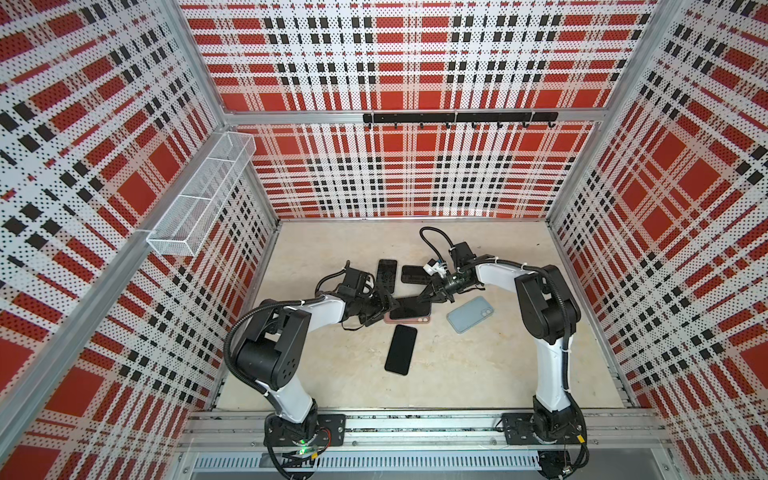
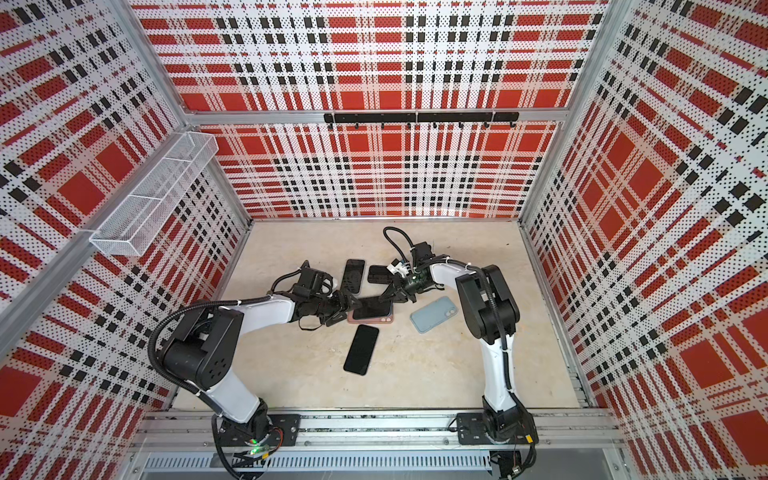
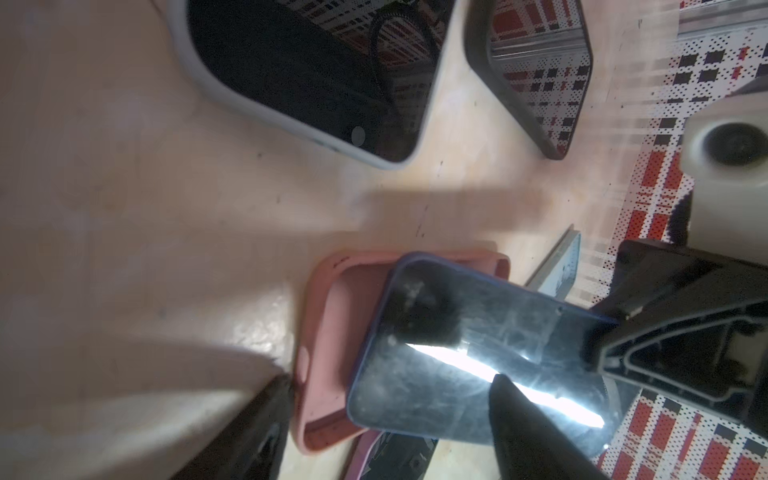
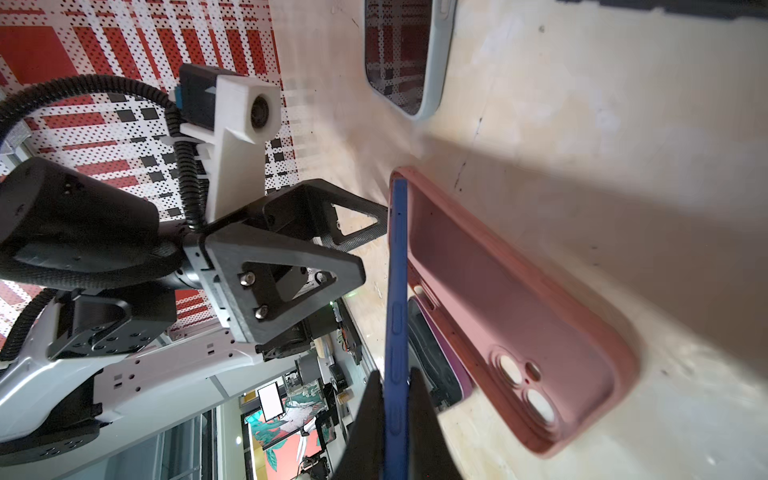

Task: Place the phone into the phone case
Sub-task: 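Lower the blue phone's edge into the pink case with the right gripper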

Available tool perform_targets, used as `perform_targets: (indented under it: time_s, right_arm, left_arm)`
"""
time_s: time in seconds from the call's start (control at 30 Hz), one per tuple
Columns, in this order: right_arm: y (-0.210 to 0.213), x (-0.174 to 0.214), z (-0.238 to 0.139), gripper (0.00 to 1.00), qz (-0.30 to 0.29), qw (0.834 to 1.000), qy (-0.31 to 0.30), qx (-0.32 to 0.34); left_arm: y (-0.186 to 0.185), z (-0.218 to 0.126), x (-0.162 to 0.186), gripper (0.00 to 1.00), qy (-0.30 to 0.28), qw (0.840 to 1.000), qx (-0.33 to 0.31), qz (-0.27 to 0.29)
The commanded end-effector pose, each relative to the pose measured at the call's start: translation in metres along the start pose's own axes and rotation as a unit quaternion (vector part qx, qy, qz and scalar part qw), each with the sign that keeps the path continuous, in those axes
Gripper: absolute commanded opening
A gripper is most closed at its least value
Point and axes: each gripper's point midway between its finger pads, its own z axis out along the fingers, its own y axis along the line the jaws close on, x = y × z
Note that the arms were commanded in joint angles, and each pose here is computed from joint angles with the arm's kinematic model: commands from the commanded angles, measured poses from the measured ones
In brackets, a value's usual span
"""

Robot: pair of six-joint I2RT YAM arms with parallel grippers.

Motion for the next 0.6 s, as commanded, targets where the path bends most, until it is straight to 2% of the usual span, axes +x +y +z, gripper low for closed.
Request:
perform_targets:
  time_s: [0.0,0.57]
  right_arm:
    - [0.0,0.001,0.006,0.0,-0.015,1.0,0.014,-0.007]
    - [-0.052,0.0,0.025,0.0,0.021,0.998,0.03,0.052]
  left_arm:
    - [0.001,0.007,0.003,0.77,0.002,1.0,0.003,-0.007]
    - [-0.003,0.011,0.001,0.76,0.003,1.0,0.003,-0.004]
